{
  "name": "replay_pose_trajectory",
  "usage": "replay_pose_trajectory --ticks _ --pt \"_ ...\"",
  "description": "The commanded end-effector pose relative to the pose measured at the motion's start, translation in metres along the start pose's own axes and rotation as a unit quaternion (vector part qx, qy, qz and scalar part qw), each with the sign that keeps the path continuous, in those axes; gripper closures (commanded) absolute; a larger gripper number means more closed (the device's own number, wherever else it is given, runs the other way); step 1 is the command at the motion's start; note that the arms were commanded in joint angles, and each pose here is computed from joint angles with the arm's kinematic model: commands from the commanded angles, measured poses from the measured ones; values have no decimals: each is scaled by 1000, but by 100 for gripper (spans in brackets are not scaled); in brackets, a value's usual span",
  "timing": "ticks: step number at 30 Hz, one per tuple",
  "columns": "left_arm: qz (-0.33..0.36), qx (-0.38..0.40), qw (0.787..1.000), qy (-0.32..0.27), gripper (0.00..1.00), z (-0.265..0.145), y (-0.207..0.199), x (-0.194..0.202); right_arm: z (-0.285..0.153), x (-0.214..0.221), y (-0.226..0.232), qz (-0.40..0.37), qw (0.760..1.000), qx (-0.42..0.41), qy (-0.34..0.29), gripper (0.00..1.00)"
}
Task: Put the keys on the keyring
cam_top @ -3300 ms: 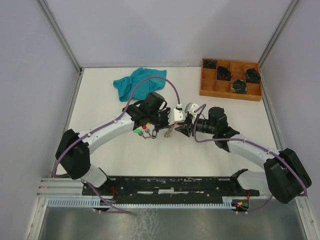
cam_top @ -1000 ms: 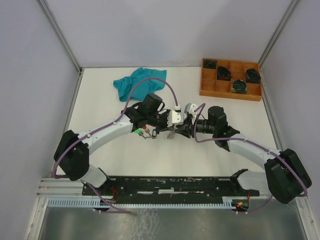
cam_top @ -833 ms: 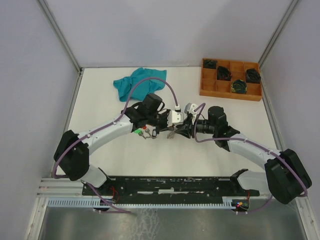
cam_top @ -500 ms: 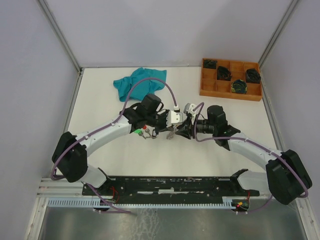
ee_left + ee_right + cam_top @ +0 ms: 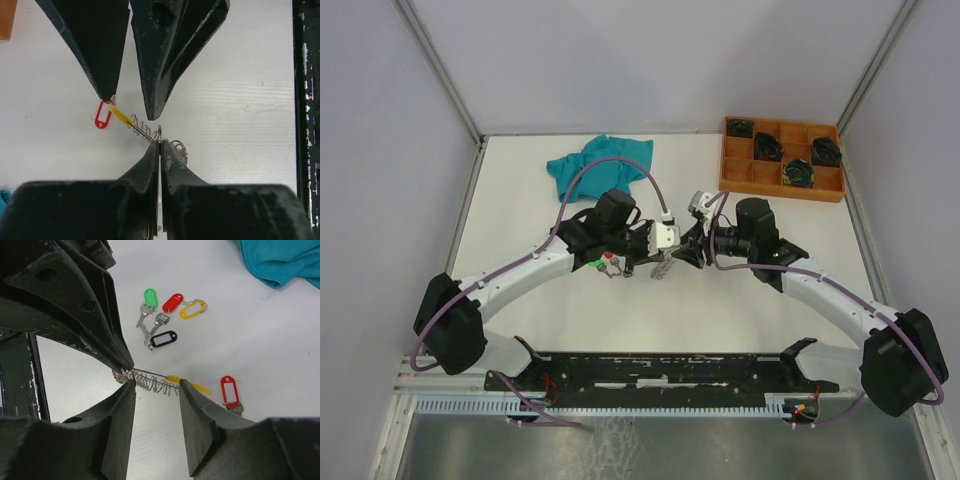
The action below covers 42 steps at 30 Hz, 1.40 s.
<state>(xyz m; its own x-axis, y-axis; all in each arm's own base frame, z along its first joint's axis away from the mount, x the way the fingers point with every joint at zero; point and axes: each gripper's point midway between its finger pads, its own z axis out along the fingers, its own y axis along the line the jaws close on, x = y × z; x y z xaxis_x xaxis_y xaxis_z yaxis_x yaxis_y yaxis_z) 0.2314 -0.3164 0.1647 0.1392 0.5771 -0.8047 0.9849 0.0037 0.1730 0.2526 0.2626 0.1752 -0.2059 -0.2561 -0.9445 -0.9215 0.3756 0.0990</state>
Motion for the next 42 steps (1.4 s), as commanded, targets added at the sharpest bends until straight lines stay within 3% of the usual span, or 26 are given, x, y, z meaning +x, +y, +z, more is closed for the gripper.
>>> replay_pose_trajectory --ticks 1,6,15,29,42 --pt "15 -17 999 -24 97 -8 4 -16 -2 -9 6 -31 999 -22 0 50" --pt "22 -15 999 -25 97 -9 3 -17 -2 -8 13 -77 996 -46 -24 49" --pt "2 -23 999 -25 97 -10 3 -16 10 -8 32 -115 985 -118 -47 56" --pt "-39 -30 998 -36 97 -17 -6 -17 32 7 43 -135 977 -164 -24 71" --pt "-69 -42 997 -8 97 -19 -13 4 34 -8 49 -153 971 -178 -49 72"
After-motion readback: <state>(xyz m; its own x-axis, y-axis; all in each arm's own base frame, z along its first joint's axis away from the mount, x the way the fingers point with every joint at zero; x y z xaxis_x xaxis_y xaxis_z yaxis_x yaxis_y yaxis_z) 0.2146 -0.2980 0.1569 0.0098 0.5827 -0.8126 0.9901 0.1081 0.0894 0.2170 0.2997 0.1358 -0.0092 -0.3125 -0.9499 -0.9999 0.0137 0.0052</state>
